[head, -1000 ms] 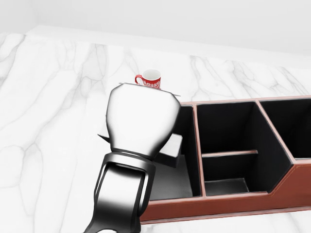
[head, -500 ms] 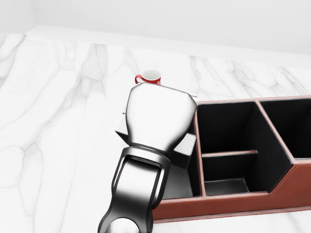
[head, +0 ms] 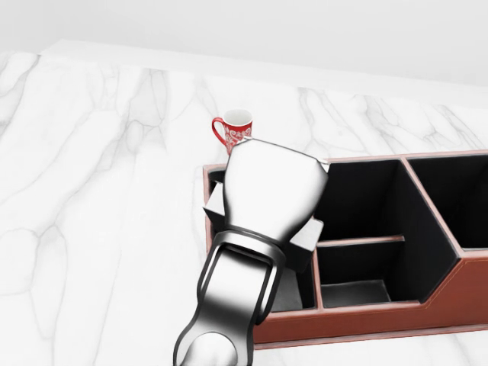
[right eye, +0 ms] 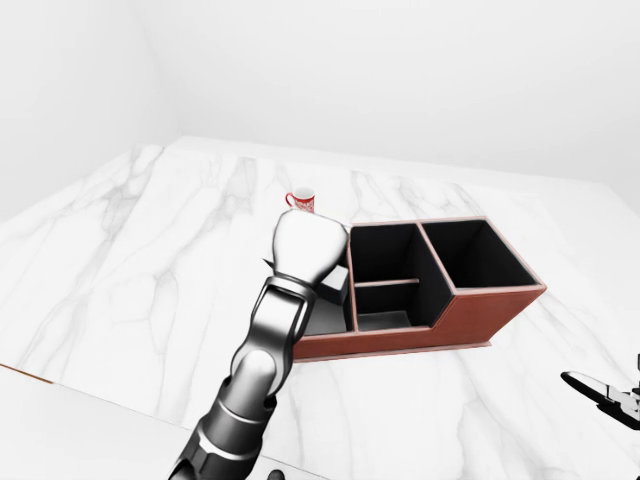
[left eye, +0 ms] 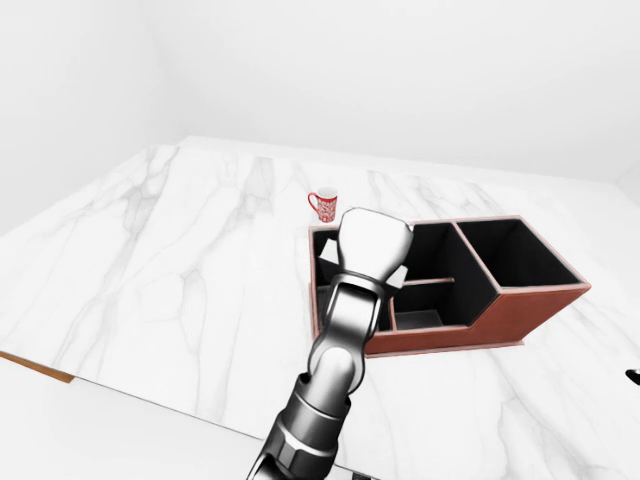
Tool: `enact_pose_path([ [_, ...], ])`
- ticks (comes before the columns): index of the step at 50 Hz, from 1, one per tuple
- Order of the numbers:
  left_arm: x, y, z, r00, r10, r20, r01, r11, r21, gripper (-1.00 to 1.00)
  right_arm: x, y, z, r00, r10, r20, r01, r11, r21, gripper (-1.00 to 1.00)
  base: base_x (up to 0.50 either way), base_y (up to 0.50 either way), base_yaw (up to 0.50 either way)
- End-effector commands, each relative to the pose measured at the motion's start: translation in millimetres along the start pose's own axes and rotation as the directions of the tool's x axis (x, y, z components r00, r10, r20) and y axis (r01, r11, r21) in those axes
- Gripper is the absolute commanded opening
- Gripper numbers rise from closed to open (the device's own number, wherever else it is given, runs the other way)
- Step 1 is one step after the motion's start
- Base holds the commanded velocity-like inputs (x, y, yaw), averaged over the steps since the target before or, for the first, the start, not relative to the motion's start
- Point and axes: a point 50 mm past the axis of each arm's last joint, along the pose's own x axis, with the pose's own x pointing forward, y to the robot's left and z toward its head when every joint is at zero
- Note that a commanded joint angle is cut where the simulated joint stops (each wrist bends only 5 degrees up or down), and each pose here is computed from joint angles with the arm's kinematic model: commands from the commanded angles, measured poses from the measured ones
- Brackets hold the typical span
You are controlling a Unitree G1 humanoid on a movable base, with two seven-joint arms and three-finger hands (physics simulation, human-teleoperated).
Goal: Pick up the book and place it in the left compartment of the caddy.
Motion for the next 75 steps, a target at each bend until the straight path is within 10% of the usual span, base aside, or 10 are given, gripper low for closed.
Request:
enact_pose_path([
  [1,5.2,-7,5,0.999,0.018,0.027,-0.018,1.0,-0.013,-1.0,0,0,0,1.0,0.002,0.001,-0.002,1.0,0.0,1.0,0.0,0.0,0.0],
  [75,22.7,-107,-1,0.986,-0.137,0.098,0.146,0.985,-0.088,-1.0,0,1,0,1.0,0.007,-0.002,-0.007,1.0,-0.004,1.0,0.0,0.0,0.0],
])
